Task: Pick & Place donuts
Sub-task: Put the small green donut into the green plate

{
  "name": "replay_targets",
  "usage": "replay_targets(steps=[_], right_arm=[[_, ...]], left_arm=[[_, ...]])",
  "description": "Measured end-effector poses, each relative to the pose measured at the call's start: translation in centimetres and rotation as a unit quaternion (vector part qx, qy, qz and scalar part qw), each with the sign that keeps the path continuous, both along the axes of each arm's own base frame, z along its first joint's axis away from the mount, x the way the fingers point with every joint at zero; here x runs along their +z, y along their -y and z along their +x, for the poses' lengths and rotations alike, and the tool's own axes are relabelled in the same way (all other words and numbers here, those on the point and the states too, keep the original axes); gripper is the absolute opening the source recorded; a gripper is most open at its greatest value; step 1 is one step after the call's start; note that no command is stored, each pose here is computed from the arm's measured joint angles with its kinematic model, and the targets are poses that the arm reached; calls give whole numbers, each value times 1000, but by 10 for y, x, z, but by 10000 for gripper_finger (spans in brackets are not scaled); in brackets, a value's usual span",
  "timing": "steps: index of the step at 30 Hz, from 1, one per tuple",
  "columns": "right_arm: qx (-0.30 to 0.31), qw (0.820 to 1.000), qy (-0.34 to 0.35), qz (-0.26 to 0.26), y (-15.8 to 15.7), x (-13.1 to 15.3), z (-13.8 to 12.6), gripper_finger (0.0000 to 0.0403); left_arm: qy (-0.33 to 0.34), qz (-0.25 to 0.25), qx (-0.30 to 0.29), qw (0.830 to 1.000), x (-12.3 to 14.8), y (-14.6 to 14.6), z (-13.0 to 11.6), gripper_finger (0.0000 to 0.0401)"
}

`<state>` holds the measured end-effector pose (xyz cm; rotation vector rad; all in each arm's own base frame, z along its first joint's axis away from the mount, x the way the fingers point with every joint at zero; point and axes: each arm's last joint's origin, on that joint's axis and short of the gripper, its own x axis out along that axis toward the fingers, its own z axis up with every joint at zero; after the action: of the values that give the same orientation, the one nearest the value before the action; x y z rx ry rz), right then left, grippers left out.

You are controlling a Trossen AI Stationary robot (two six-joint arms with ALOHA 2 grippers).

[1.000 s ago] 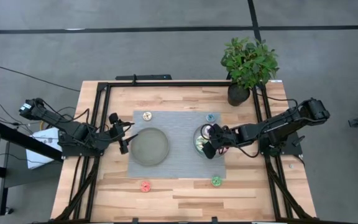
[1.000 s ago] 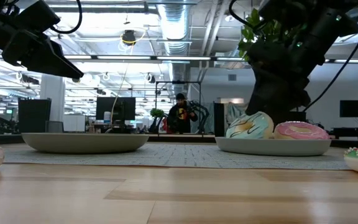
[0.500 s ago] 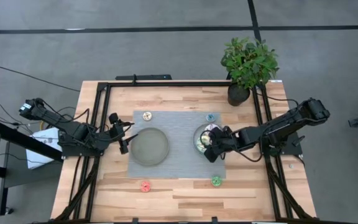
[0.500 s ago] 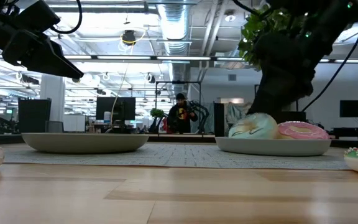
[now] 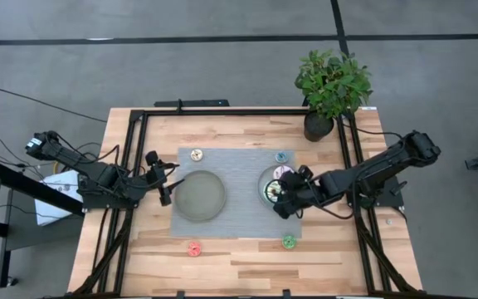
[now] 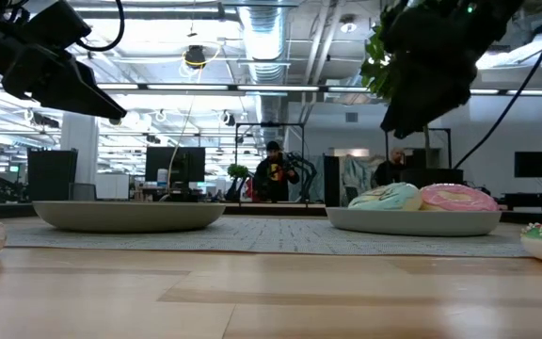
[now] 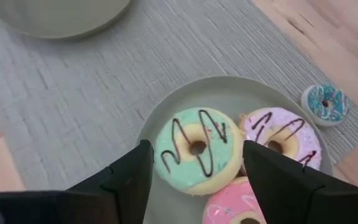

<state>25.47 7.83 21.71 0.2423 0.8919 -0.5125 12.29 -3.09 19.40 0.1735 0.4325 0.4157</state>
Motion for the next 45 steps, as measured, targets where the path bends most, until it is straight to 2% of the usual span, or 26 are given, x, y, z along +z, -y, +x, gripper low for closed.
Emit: replay_targets(steps=[5,12,22,37,45], right_arm=[[24,1000,-10,-3,-12,5,-5,238],[58,997,-42,10,-40,2,-24,238],[104,994,-32,32,-74,2,-45,238],[108,993,-13,37,-72,3,-38,238],[113,992,8,64,-76,6,-34,238]], left_arm=[[-4,-9,-15,1000,0,1,0,248],[-4,-10,-16,1000,0,1,0,248],[-4,-10,-16,1000,0,1,0,248],[2,-24,-11,1000,0,1,0,248],[-13,-35,-56,998,-1,4,1,248]])
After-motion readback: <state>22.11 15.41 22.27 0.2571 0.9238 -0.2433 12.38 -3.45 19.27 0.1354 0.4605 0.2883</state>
